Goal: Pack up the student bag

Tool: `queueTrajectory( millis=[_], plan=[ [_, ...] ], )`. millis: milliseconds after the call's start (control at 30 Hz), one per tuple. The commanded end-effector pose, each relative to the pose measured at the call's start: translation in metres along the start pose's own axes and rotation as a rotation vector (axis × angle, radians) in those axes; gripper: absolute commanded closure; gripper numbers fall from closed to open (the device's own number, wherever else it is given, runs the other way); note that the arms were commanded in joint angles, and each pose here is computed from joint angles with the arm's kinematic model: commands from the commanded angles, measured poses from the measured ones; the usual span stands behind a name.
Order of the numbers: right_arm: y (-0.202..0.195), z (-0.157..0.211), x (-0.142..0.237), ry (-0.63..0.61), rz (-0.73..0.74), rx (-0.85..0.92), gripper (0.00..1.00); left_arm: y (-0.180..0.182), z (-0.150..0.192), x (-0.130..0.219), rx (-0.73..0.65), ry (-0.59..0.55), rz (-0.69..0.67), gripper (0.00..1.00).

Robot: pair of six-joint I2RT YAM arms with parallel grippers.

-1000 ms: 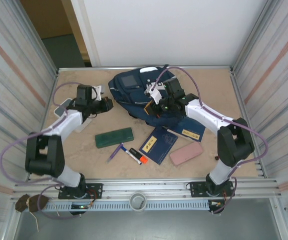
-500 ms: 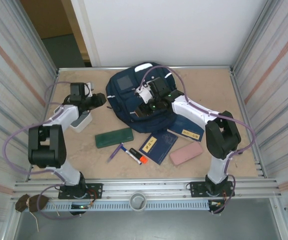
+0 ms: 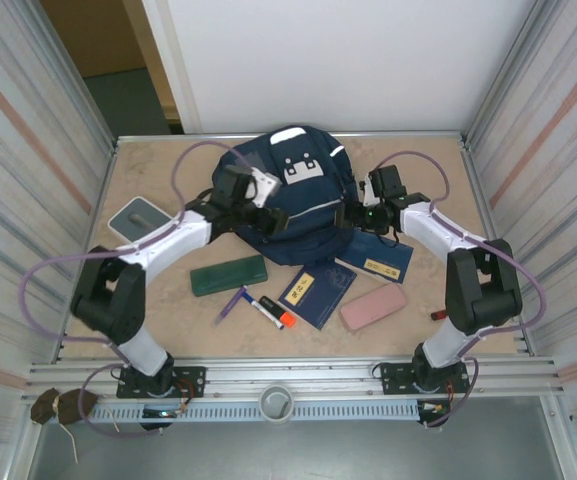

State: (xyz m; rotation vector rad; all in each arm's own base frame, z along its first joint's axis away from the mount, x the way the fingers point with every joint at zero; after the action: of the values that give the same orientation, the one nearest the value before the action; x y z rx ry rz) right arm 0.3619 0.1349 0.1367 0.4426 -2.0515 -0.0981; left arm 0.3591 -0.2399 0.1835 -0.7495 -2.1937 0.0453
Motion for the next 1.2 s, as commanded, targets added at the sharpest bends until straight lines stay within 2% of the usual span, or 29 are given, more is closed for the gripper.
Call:
queueTrajectory(
  millis=[0,133,267,367,400,433,533,667,733,867,933,1033,1100,1167],
  plan=[
    [-0.004,0.004,-0.02,0.006,0.04,-0.088,0.29,0.007,-0.003,-0.017,-0.147,0.089,-0.099,0.24],
    [-0.01,0.028,-0.031,0.064,0.062,-0.082,0.35,0.004,-0.002,-0.04,-0.194,0.166,-0.102,0.23],
    [-0.016,0.05,-0.033,0.094,0.1,-0.051,0.5,-0.008,0.012,-0.056,-0.268,0.257,-0.044,0.2],
    [-0.015,0.06,-0.038,0.106,0.09,-0.033,0.6,-0.013,0.02,-0.068,-0.299,0.292,-0.038,0.16],
    [-0.013,0.062,-0.04,0.109,0.084,-0.027,0.63,-0.013,0.021,-0.072,-0.305,0.301,-0.045,0.09],
    [-0.013,0.065,-0.042,0.117,0.083,-0.02,0.65,-0.014,0.021,-0.075,-0.311,0.309,-0.052,0.07],
    [-0.011,0.069,-0.046,0.135,0.09,0.007,0.7,-0.013,0.021,-0.085,-0.333,0.331,-0.085,0.04],
    [-0.01,0.068,-0.046,0.131,0.089,0.014,0.71,-0.013,0.028,-0.1,-0.365,0.365,-0.104,0.06],
    [-0.008,0.066,-0.045,0.124,0.084,0.021,0.7,-0.009,0.03,-0.106,-0.384,0.373,-0.149,0.14],
    [-0.007,0.056,-0.033,0.096,0.082,0.048,0.64,-0.008,0.019,-0.102,-0.379,0.34,-0.19,0.5],
    [-0.006,0.048,-0.019,0.064,0.067,0.056,0.57,-0.014,0.009,-0.094,-0.364,0.304,-0.174,0.64],
    [-0.007,0.038,0.003,0.019,0.061,0.061,0.44,-0.025,-0.023,-0.061,-0.317,0.182,-0.117,0.79],
    [-0.009,0.036,0.016,0.004,0.064,0.064,0.4,-0.029,-0.039,-0.042,-0.263,0.117,-0.048,0.95],
    [-0.009,0.036,0.027,-0.01,0.073,0.069,0.36,-0.029,-0.053,-0.021,-0.205,0.052,0.023,1.0]
  ],
)
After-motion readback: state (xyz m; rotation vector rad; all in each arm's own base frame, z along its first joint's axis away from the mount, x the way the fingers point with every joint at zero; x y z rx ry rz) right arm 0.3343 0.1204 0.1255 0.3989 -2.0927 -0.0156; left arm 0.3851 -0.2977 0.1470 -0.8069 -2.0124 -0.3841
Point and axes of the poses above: each hand's point on the last joint's axis, 136 mm out from that joint toward the fingers, its own x axis back along the fingers, its own y axis along the line the jaws close on, z = x × y, the point moved 5 cm from there along x, back along the fingers, and after that the axes turned 14 degrees about x, right-handed, at the moved point
